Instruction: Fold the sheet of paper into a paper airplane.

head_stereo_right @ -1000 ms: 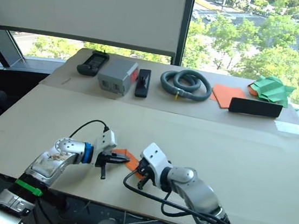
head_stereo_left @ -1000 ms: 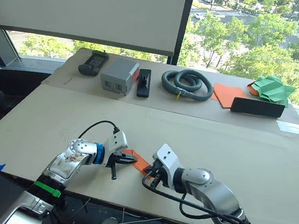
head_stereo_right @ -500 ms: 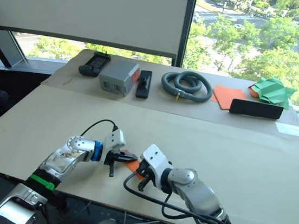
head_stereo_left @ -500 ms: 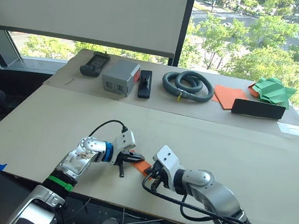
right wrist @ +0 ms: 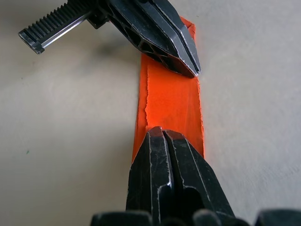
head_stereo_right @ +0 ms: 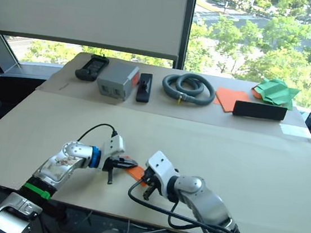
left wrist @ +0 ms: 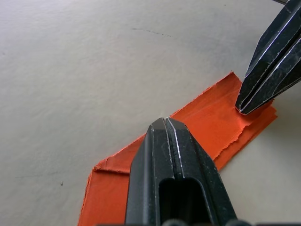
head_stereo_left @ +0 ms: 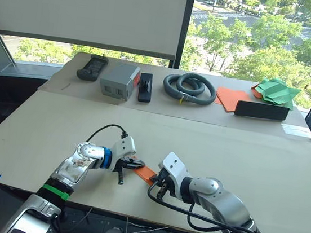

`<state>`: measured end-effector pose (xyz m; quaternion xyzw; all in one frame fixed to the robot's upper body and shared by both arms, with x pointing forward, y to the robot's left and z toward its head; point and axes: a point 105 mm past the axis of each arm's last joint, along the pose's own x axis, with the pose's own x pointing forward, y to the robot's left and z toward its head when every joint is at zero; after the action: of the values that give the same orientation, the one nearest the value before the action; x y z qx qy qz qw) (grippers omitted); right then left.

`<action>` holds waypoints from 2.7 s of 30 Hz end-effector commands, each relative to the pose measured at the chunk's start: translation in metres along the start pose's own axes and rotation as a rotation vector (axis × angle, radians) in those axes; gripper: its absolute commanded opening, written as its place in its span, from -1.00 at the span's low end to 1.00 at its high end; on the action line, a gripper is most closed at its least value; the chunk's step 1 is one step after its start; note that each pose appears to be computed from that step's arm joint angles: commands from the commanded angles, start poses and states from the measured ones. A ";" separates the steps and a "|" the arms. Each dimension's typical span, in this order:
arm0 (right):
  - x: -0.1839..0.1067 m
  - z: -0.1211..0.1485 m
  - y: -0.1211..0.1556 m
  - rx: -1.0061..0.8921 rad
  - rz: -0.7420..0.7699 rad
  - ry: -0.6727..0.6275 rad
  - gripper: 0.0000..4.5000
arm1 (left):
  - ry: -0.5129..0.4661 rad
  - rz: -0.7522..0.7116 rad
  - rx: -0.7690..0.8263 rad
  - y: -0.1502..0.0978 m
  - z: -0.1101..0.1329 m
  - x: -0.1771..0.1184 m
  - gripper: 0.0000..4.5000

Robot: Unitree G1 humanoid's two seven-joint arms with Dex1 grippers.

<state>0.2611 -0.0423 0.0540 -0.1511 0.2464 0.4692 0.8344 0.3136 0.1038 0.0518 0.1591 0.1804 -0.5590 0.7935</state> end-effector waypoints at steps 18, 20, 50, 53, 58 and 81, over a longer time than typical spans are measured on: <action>0.002 -0.038 0.004 0.037 0.021 0.177 -0.99 | 0.176 0.138 -0.166 0.017 -0.069 -0.033 -1.00; 0.003 -0.038 0.004 0.034 0.023 0.177 -0.99 | 0.178 0.147 -0.169 0.017 -0.070 -0.035 -1.00; -0.079 0.063 -0.037 0.020 -0.358 -0.472 -0.99 | -0.368 0.454 -0.232 0.003 0.035 -0.125 -1.00; -0.079 0.050 -0.030 0.015 -0.349 -0.446 -0.87 | -0.364 0.463 -0.255 -0.001 0.029 -0.125 -1.00; -0.078 0.042 -0.028 -0.002 -0.360 -0.462 -0.17 | -0.365 0.474 -0.280 0.000 0.022 -0.127 -1.00; -0.042 0.049 0.063 -0.201 0.354 -0.379 1.00 | -0.308 0.320 -0.312 -0.024 0.016 -0.111 1.00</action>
<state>0.2106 -0.0190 0.1145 -0.1204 0.0523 0.6222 0.7718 0.2609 0.1857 0.1061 -0.0343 0.1298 -0.3931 0.9096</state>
